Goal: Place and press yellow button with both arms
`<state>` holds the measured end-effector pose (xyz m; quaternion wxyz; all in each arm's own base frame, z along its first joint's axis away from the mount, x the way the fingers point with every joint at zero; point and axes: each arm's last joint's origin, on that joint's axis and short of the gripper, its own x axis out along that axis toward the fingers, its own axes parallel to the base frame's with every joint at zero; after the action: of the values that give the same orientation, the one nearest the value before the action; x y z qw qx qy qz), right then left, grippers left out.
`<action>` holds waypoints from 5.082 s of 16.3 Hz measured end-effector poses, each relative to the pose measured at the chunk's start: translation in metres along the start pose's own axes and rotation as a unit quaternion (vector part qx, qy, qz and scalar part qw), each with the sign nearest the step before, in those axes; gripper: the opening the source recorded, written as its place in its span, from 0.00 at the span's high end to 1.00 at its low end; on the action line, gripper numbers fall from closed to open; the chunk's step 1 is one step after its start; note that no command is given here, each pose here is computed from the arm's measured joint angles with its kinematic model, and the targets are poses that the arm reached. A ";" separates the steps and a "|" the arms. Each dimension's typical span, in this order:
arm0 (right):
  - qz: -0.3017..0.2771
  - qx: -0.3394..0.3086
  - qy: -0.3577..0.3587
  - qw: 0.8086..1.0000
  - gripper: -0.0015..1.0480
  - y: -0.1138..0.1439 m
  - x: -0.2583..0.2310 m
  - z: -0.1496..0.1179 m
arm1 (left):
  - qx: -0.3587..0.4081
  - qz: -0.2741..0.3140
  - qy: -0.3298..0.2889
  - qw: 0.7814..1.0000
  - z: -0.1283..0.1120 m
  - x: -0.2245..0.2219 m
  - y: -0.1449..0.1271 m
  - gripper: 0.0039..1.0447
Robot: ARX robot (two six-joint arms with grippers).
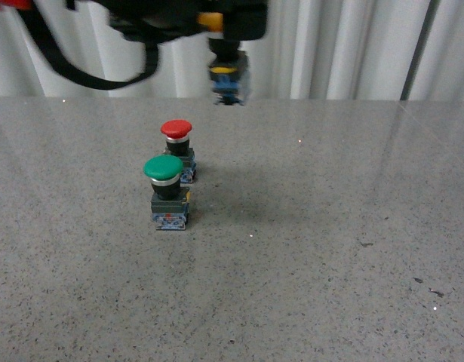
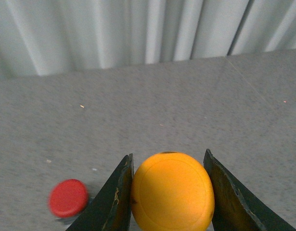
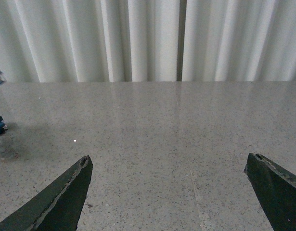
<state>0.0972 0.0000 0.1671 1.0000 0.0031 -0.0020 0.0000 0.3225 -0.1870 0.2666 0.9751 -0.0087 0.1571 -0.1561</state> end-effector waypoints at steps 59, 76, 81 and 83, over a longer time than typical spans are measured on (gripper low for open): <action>0.000 0.000 0.000 1.000 0.06 0.000 0.000 0.000 | 0.010 0.156 -0.164 0.974 -0.158 -0.217 0.121 0.99; 0.000 0.000 0.000 1.000 0.06 0.000 0.000 0.000 | 0.009 0.156 -0.157 0.975 -0.170 -0.230 0.116 0.99; 0.000 0.000 0.000 1.000 0.06 0.000 0.000 0.000 | 0.009 0.156 -0.157 0.975 -0.170 -0.230 0.116 0.51; 0.000 0.000 0.000 1.000 0.06 0.000 0.000 0.000 | 0.009 0.156 -0.157 0.975 -0.170 -0.230 0.116 0.30</action>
<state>0.0972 0.0000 0.1671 1.0000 0.0031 -0.0022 0.0002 0.0975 -0.0001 0.1672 1.0000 0.0001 0.0003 -0.0004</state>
